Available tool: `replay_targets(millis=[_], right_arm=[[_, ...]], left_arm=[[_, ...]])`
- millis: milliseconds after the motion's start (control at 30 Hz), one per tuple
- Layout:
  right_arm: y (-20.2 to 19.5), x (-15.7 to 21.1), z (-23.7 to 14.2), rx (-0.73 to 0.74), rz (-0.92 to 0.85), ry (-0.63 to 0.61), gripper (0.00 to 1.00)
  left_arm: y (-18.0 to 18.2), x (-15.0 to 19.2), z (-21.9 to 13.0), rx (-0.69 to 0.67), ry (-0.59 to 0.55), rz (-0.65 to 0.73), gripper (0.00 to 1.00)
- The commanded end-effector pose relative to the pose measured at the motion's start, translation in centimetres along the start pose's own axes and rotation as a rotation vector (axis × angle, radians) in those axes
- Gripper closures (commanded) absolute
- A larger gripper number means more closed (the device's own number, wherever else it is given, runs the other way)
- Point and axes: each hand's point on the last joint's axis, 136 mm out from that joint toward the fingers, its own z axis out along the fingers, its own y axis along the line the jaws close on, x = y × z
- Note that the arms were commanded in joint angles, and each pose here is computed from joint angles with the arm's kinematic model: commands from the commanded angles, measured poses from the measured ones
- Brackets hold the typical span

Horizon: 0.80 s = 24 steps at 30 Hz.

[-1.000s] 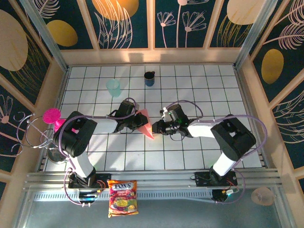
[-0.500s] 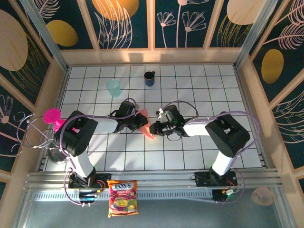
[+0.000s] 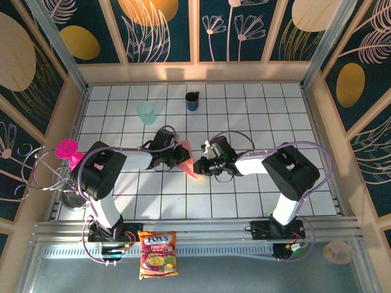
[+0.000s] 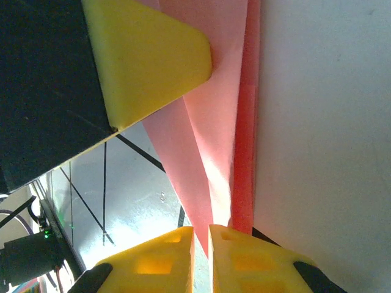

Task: Fold a paper plane with a square sheet of paper (pick it up from the middle)
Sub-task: Fourth fold the wing at the center of the table.

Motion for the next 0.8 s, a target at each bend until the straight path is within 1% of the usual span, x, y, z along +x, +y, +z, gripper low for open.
replay_targets(millis=[0,367,533,600,767], right_arm=[[-0.3,0.0,0.5,0.022,-0.017,0.011,0.85],[-0.9,0.6,0.9,0.033,-0.006,0.033,0.85],[-1.0,0.6,0.8,0.044,-0.004,0.030,0.85],[-0.2,-0.3,0.2,0.037,-0.021,-0.004,0.86],[3.0,-3.8,-2.7,-0.001,-0.079,-0.165,0.85]], left_arm=[[0.8,-0.2,0.4,-0.041,-0.002,0.005,0.85],[1.6,0.0,0.9,-0.060,0.015,0.000,0.85],[2.7,0.4,1.0,-0.101,0.024,-0.008,0.85],[3.0,0.5,0.9,-0.114,0.023,-0.009,0.85],[3.3,0.6,0.8,-0.125,0.025,-0.006,0.85]])
